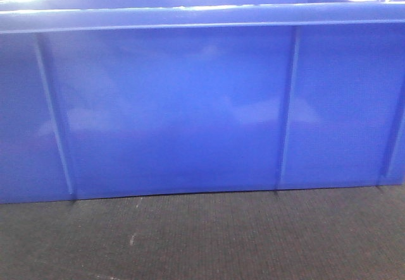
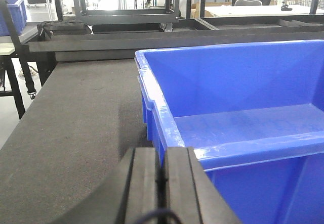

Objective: Move blue bin to conveyor side

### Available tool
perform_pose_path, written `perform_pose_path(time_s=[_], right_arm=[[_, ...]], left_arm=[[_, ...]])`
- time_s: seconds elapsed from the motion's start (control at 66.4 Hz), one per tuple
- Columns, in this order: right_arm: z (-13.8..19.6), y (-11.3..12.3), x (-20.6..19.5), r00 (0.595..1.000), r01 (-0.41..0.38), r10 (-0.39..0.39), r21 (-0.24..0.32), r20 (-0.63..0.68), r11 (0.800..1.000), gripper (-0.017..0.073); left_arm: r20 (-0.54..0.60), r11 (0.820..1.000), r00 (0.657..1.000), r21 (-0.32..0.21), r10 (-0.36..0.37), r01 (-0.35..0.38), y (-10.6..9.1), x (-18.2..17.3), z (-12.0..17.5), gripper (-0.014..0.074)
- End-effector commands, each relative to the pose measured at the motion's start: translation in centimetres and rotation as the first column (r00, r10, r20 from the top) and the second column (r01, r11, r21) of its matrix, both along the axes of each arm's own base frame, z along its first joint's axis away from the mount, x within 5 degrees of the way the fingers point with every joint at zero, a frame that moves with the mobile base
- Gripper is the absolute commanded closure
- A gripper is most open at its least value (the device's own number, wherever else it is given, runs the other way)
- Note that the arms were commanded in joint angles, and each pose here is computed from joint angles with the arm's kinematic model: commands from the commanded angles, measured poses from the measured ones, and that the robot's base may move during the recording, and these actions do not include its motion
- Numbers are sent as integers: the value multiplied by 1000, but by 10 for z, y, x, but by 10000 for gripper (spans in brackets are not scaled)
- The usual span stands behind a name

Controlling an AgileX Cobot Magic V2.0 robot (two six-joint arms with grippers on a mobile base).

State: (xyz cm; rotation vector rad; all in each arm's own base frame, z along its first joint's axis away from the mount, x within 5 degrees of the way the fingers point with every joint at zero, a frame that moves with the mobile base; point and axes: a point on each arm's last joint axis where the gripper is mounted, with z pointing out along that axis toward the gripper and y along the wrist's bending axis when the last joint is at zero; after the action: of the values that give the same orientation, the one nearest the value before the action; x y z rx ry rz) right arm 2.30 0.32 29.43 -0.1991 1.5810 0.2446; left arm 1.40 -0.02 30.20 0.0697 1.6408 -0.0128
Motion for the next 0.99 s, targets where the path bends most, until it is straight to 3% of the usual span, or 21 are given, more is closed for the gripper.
perform_pose_path(time_s=[0.0,0.286,0.497,0.662,0.843,0.888,0.918,0.978], right_arm=[[2,0,-1,999,2,-2,0,36,1000,637],[2,0,-1,999,2,-2,0,36,1000,637],[2,0,-1,999,2,-2,0,36,1000,637],[2,0,-1,999,2,-2,0,36,1000,637],[2,0,-1,999,2,-2,0,36,1000,637],[2,0,-1,999,2,-2,0,36,1000,637],[2,0,-1,999,2,-2,0,36,1000,637],[2,0,-1,999,2,-2,0,36,1000,637]], left_arm=[[16,1000,1000,-7,1,-1,0,0,0,610],[12,1000,1000,-7,1,-1,0,0,-1,610],[-49,999,998,0,44,-44,1,10,-22,610],[52,998,997,-7,61,-61,1,26,-44,610],[142,998,988,-11,57,-56,1,42,-87,610],[216,998,975,-15,56,-54,0,42,-83,610],[151,998,987,-12,58,-57,1,42,-89,610],[143,998,988,-11,58,-57,1,42,-90,610]])
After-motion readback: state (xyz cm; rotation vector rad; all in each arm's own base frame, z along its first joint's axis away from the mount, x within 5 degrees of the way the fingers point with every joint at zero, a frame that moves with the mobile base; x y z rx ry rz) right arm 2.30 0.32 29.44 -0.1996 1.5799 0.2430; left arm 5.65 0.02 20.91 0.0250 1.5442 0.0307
